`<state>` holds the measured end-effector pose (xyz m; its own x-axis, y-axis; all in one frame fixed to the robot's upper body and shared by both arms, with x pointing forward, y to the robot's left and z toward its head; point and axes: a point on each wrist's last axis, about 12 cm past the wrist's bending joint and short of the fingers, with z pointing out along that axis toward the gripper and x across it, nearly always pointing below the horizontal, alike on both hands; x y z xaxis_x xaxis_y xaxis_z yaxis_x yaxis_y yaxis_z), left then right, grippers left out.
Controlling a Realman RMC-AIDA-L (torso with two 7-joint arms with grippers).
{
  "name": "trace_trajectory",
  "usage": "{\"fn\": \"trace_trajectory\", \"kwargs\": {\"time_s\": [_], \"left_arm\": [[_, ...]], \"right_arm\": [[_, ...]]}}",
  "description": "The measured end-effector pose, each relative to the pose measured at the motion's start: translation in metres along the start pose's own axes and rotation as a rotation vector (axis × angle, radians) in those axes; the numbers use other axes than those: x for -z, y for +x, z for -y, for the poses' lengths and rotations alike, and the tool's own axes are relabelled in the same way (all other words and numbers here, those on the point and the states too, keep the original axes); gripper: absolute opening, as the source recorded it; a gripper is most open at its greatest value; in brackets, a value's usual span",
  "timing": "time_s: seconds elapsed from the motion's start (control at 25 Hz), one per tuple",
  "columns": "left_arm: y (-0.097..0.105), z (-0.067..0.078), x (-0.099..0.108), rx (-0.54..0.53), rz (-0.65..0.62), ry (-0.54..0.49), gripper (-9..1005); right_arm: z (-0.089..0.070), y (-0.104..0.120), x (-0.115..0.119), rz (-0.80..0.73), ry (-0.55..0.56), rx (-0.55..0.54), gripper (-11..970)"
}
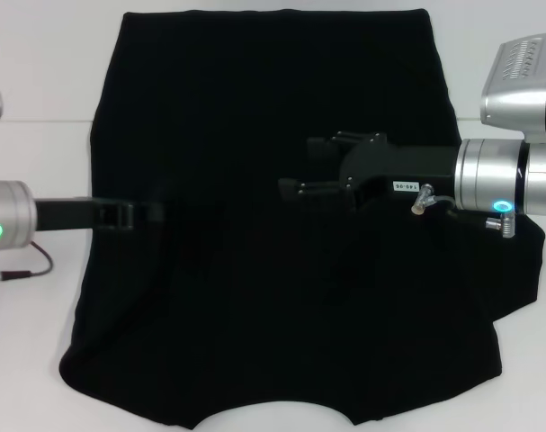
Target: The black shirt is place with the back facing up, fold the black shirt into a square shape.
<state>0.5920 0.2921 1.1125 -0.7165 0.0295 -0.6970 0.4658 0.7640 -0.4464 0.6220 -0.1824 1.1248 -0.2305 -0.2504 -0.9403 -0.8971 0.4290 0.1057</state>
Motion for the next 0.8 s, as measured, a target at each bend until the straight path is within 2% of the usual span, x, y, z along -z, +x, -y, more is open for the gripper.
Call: {"fn": "trace_trajectory", "kwargs": {"time_s": [0.2, 0.4, 0.56, 0.6, 0.72, 0.8], "left_arm": [[0.004, 0.008, -0.013, -0.007, 0.003, 0.063, 81], [0.001, 0.017, -0.019, -0.049, 0.07, 0.108, 102], [0.0, 0.026, -0.017, -0.121, 0.157, 0.196, 281], [0.002, 0.031, -0.017, -0.164, 0.192, 0.249, 326], [0.009, 0.043, -0.02, -0.276, 0.258, 0.359, 568], [0.015, 0.051, -0.024, -0.375, 0.281, 0.42, 609]], "right_arm": [[0.005, -0.002, 0.006, 0.011, 0.024, -0.009, 895], [0.019, -0.005, 0.022, 0.026, 0.081, -0.091, 895], [0.035, -0.007, 0.043, 0.001, 0.132, -0.236, 895], [0.04, -0.007, 0.05, -0.015, 0.147, -0.289, 894], [0.054, -0.007, 0.072, -0.08, 0.205, -0.468, 894], [0.062, -0.004, 0.087, -0.13, 0.251, -0.581, 894]]}}
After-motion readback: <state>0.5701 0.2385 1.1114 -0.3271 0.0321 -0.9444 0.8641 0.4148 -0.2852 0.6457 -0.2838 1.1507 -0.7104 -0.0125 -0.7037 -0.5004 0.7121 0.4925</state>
